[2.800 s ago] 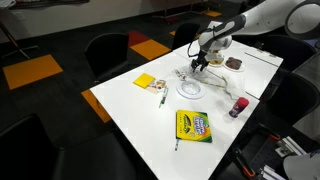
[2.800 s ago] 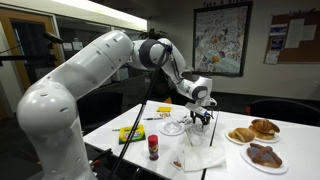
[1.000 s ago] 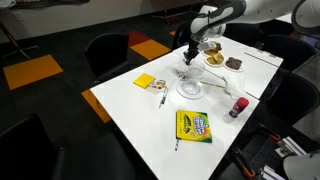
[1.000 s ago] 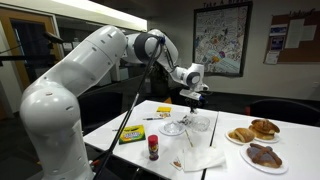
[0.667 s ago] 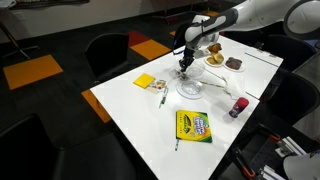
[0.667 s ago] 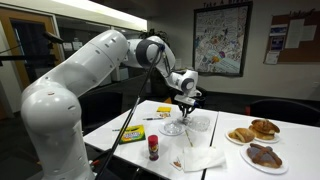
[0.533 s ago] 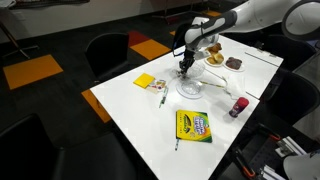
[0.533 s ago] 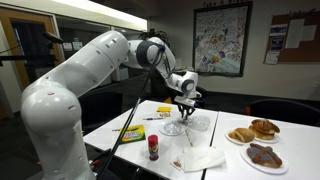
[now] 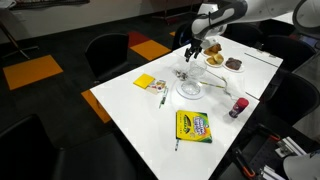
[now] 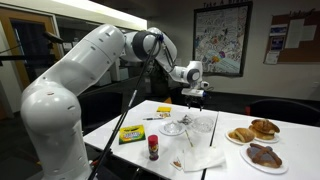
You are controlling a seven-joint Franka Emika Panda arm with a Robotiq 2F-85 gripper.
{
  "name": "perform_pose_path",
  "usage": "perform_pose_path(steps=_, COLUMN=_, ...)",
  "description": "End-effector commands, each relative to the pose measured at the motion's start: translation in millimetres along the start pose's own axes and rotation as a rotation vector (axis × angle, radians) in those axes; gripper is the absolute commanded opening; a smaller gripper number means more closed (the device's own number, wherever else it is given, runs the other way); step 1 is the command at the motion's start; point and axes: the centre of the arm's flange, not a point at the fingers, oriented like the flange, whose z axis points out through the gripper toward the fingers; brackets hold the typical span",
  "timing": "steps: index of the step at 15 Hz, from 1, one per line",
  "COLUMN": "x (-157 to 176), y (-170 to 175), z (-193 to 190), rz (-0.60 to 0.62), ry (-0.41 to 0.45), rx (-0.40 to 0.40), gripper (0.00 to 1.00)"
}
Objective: Take the small pieces out of the glass box and put them on the table
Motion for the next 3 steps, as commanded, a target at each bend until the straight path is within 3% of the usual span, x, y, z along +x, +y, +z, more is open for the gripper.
perform_pose_path(steps=1, x=-4.8, y=6.8, z=-31.2, rz=0.013, ry=0.034, rx=-0.018, gripper=1.00)
perform_pose_path(steps=3, x=-3.2, y=7.4, z=-40.1, rz=0.012, ry=0.037, rx=-0.030, gripper=1.00)
